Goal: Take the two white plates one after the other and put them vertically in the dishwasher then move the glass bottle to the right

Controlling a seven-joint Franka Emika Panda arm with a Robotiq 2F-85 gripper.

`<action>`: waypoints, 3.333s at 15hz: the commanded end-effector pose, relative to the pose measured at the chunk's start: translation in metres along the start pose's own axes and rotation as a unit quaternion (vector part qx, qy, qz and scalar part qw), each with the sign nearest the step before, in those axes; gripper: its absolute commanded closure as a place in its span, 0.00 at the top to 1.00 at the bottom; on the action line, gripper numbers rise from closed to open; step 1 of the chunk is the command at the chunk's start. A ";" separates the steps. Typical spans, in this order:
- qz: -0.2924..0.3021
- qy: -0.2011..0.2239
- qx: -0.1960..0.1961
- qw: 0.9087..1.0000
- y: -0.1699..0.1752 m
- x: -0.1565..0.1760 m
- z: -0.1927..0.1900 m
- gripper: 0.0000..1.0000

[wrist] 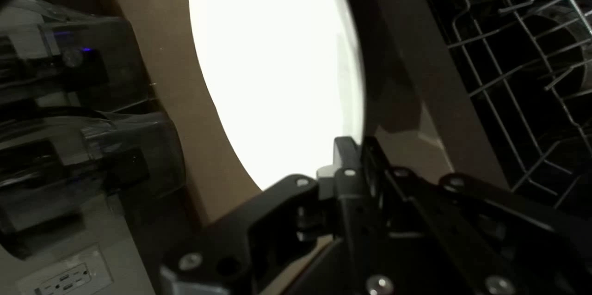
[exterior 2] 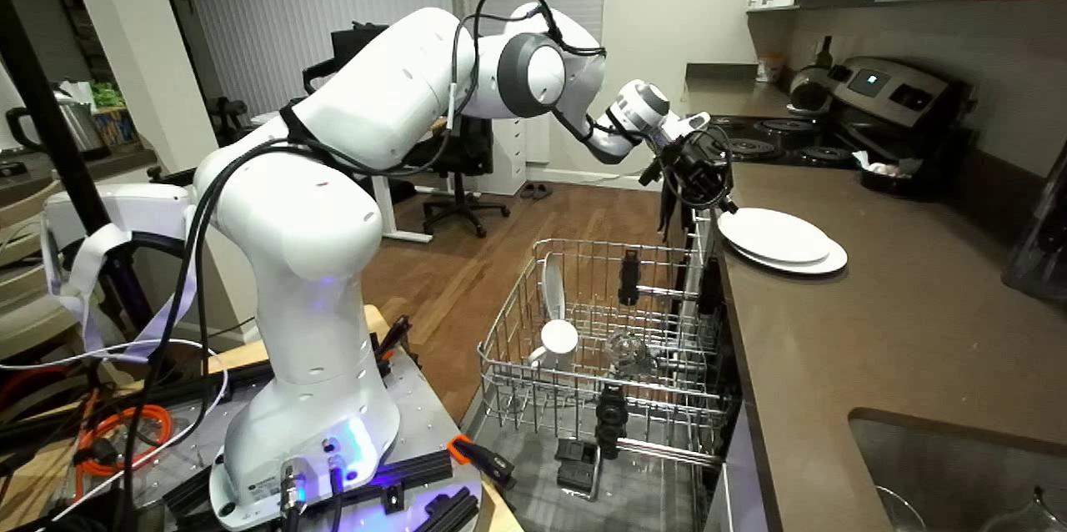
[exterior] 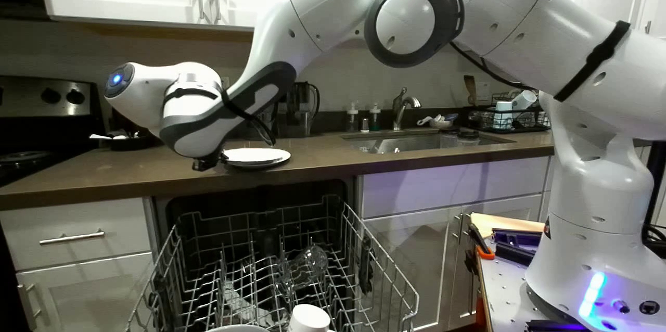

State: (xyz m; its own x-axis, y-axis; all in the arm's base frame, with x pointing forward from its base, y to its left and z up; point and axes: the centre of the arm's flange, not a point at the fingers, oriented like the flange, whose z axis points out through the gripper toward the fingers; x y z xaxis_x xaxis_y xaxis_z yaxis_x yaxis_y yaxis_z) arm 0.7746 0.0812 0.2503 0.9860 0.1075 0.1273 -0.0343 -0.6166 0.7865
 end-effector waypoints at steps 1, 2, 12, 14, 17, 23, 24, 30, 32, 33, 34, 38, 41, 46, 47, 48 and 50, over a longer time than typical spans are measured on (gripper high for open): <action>0.003 -0.011 -0.003 1.000 -0.005 -0.004 -0.003 0.10; 0.003 -0.011 -0.004 1.000 -0.005 -0.004 -0.003 0.10; 0.003 -0.013 -0.021 1.000 -0.002 -0.002 0.006 0.15; 0.003 -0.014 -0.024 1.000 0.000 -0.002 0.007 0.16; 0.003 -0.013 -0.028 1.000 0.001 -0.001 0.009 0.20; 0.003 -0.013 -0.030 0.999 0.001 0.000 0.013 0.23; 0.003 -0.014 -0.030 0.999 0.000 0.000 0.014 0.20; 0.001 -0.012 -0.040 0.999 0.000 -0.001 0.015 0.05; 0.002 -0.012 -0.047 0.999 0.002 -0.002 0.013 0.05; 0.003 -0.012 -0.050 0.999 0.003 -0.004 0.012 0.05; 0.004 -0.012 -0.052 0.999 0.003 -0.005 0.011 0.05; 0.013 -0.012 -0.062 0.998 0.008 -0.010 0.007 0.05; 0.023 -0.015 -0.073 0.997 0.011 -0.015 0.000 0.05; 0.030 -0.022 -0.095 0.995 0.014 -0.027 -0.020 0.05; 0.032 -0.021 -0.102 0.994 0.014 -0.029 -0.026 0.05; 0.033 -0.020 -0.109 0.993 0.014 -0.031 -0.031 0.05; 0.033 -0.017 -0.122 0.992 0.013 -0.036 -0.042 0.05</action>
State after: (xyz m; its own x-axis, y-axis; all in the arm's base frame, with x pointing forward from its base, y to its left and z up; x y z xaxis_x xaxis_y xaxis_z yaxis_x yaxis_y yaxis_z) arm 0.7598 0.0967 0.2642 0.9871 0.0487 0.1526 -0.1129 -0.4642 0.8785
